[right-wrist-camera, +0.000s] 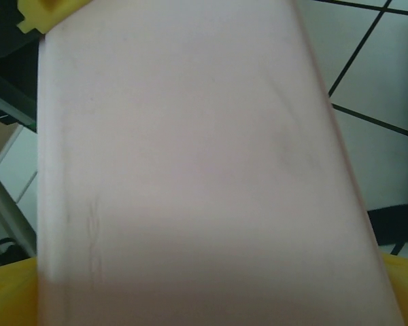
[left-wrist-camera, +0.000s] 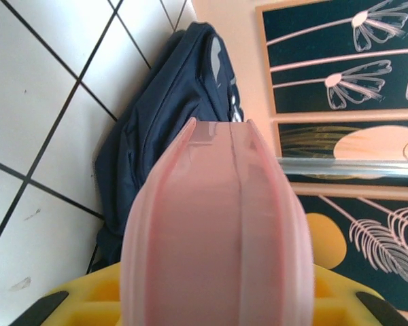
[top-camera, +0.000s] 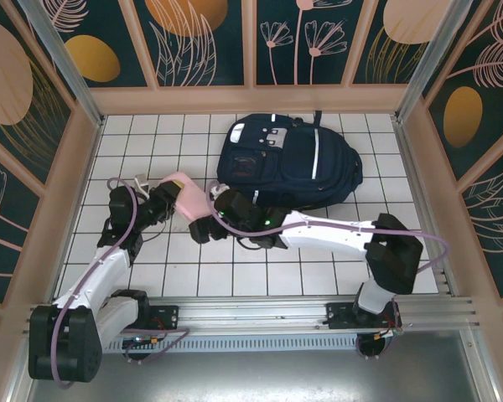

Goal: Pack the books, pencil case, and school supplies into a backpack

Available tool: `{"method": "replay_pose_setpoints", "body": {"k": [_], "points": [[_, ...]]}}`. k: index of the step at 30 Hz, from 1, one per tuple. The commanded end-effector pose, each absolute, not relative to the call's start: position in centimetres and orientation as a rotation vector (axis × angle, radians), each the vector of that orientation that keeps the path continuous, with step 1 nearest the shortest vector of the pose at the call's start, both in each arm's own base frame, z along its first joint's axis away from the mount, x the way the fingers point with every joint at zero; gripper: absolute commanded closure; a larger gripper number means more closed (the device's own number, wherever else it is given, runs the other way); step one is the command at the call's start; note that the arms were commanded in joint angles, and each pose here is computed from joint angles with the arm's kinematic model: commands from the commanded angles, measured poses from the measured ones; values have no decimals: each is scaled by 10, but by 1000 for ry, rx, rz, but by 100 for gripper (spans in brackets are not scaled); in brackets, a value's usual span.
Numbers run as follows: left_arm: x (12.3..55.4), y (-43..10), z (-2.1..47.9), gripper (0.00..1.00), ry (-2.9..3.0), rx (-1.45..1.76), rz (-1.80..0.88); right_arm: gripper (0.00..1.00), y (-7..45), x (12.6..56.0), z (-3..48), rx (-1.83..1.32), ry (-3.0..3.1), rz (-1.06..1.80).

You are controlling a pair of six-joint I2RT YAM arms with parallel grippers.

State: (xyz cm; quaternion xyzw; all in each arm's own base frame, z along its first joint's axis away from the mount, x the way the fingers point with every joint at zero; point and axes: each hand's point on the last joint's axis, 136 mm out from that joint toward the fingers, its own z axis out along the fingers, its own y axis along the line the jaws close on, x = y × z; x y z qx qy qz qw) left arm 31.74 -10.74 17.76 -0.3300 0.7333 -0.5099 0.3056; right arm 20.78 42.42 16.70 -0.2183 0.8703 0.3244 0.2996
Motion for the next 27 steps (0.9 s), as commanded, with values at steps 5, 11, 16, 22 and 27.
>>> {"method": "replay_pose_setpoints", "body": {"k": [5,11,16,22,27], "points": [[329,-91,220,84,1710,-908,-1384,1,393,221,229,-124,2176,1417],[330,-89,224,84,1651,-933,-1426,1,397,220,264,74,1981,1922],[327,-90,224,84,1640,-938,-1447,4,417,224,280,126,1919,2109],[326,-91,229,85,1630,-936,-1464,7,423,237,262,232,1953,2103],[327,-92,227,83,1633,-946,-1471,19,425,238,256,284,1907,2174]]}}
